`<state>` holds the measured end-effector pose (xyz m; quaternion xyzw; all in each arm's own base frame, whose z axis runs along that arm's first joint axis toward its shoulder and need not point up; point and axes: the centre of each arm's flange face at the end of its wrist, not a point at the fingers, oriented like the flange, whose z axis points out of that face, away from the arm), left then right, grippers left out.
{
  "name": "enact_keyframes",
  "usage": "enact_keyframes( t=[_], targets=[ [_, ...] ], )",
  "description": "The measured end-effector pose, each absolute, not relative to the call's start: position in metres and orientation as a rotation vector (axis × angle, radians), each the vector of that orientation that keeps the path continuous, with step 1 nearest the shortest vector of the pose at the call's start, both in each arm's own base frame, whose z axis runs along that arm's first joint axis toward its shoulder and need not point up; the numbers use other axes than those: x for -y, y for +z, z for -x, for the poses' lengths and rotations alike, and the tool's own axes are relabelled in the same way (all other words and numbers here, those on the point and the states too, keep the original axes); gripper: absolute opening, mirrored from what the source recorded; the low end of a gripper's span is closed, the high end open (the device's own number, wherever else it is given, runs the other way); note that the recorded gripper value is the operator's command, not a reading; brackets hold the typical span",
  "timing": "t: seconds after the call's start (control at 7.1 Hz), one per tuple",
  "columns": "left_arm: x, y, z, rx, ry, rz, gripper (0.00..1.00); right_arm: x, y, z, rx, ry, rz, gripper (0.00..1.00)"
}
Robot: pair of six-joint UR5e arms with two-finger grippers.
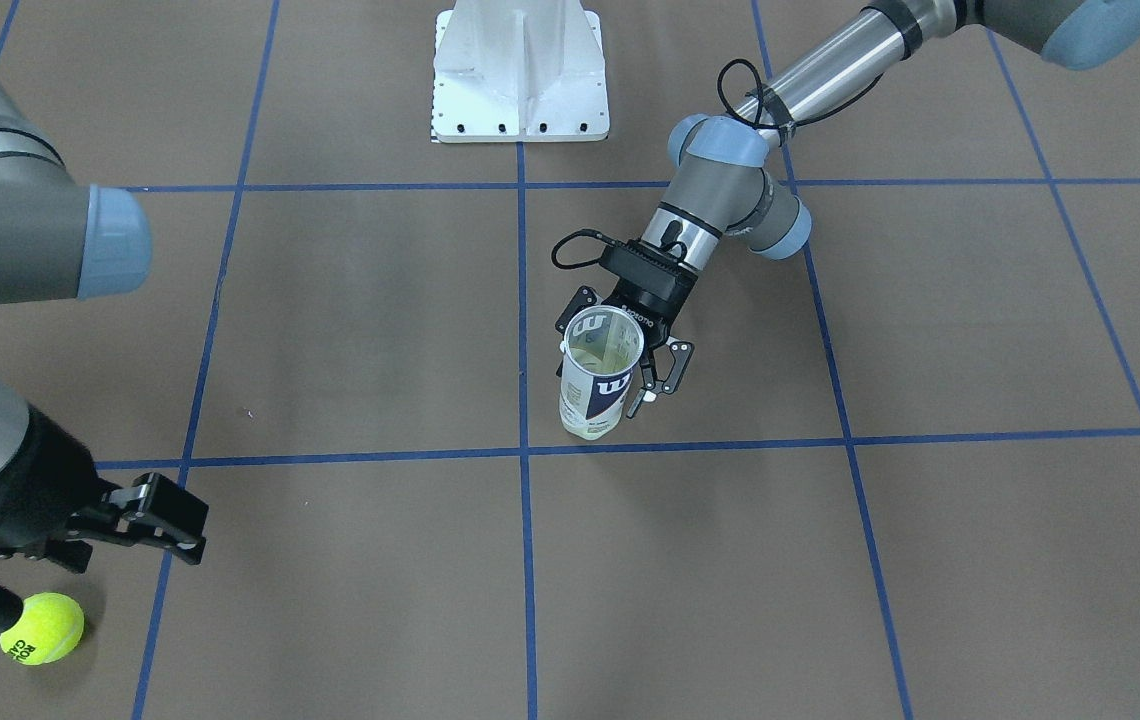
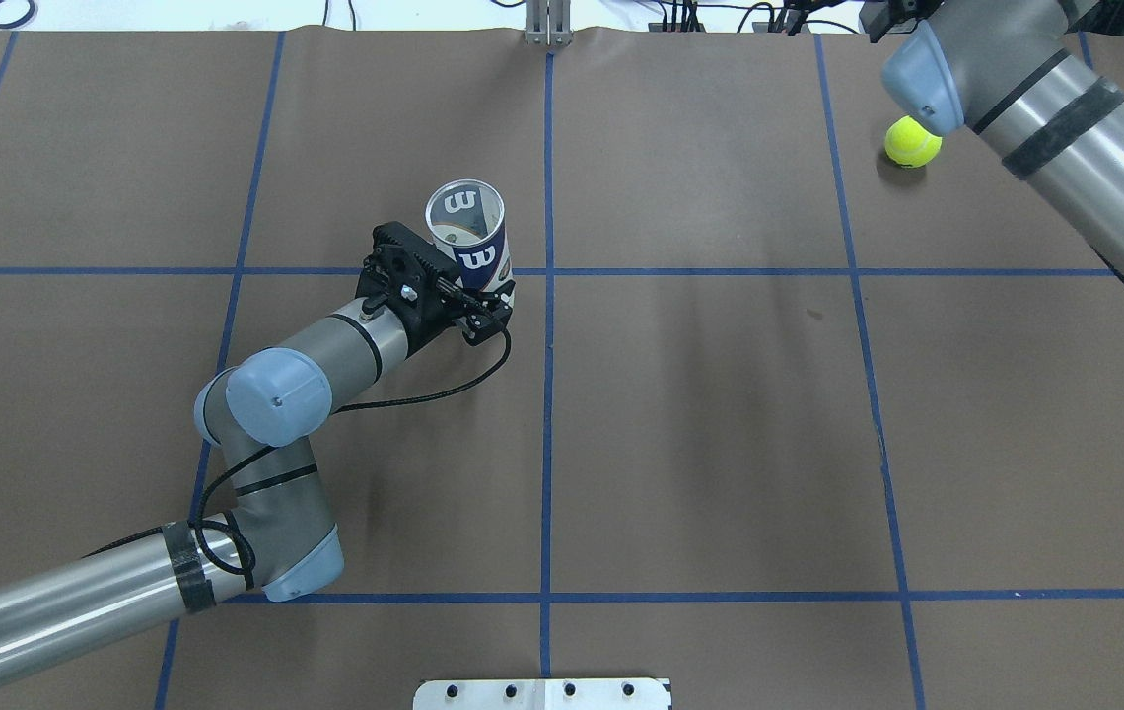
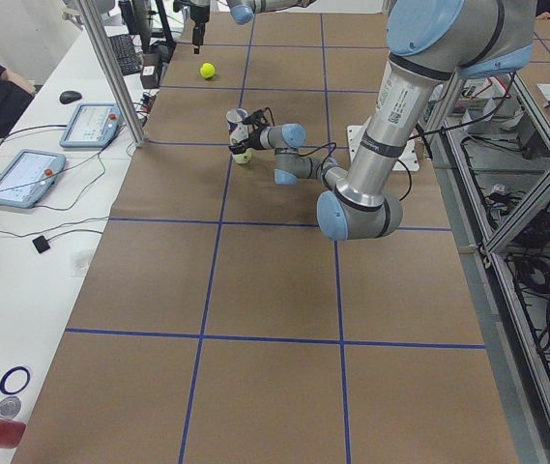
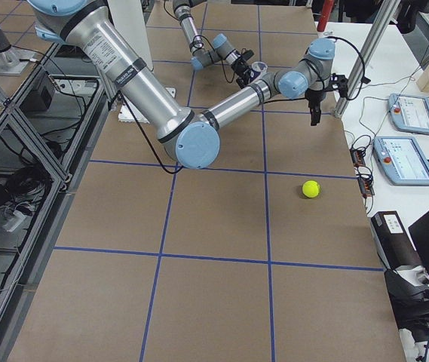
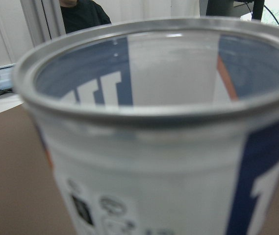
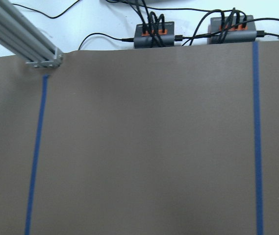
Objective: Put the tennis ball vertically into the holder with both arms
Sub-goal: 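Move the right gripper over the second yellow ball on the table, then lower the right gripper and close it on the second ball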
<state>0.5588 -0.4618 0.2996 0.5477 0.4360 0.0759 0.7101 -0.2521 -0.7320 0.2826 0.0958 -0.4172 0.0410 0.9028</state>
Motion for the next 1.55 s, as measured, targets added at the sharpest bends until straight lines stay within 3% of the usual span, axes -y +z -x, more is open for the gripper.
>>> enact_keyframes(
  t=[0.7, 1.55],
  targets=[
    [0.462, 0.3, -0.559, -0.967, 0.17, -1.214, 0.99, 0.777, 0.412, 0.238, 0.711, 0.053, -0.245, 0.98],
    [0.461, 0.3, -0.56, -0.969, 0.171, -1.213, 0.99, 0.753, 0.5, 0.286, 0.579, -0.035, -0.262, 0.98]
  ],
)
